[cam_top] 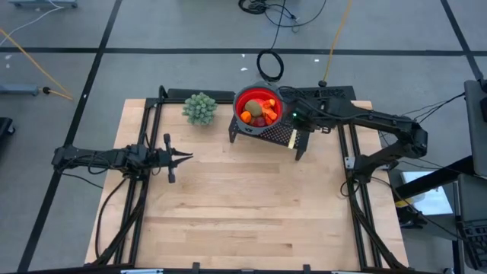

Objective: Pick & Place Fruit
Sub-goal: Return to Home Position

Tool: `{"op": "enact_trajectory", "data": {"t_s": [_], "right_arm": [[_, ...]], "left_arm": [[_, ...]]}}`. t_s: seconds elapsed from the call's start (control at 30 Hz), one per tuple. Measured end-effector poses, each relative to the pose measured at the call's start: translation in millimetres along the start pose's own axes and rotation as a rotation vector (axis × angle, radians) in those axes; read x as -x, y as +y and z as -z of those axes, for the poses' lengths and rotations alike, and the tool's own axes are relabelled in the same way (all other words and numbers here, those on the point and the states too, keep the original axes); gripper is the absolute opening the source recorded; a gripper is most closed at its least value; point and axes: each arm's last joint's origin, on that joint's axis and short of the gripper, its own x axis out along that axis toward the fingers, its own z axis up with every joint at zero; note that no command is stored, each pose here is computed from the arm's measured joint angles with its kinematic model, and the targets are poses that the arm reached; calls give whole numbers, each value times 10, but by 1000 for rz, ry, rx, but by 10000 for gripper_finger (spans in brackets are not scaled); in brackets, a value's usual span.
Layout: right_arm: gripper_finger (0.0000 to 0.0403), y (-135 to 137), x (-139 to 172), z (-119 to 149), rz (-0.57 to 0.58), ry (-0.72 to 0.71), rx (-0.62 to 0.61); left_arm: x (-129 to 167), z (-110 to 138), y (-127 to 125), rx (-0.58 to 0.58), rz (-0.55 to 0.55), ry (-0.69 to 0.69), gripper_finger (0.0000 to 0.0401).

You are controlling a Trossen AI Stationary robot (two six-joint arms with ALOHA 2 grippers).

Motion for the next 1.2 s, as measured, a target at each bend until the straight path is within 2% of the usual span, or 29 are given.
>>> {"op": "enact_trajectory", "data": {"t_s": [0.2,0.37,0.6,0.87,1.2], "right_arm": [[4,-42,216,54,-77,-84,163],[2,-75,429,117,-161,-189,275],[1,-131,761,276,-309,-302,537],[0,-237,1118,523,-508,-368,856],[0,-390,1349,783,-633,-392,1103]], "left_arm": [[0,-3,-2,79,7,-5,26],[-2,-18,0,180,10,-28,26],[0,-42,8,311,8,-53,26],[7,-114,34,341,-3,-130,26],[32,-236,77,366,-11,-263,26]]}}
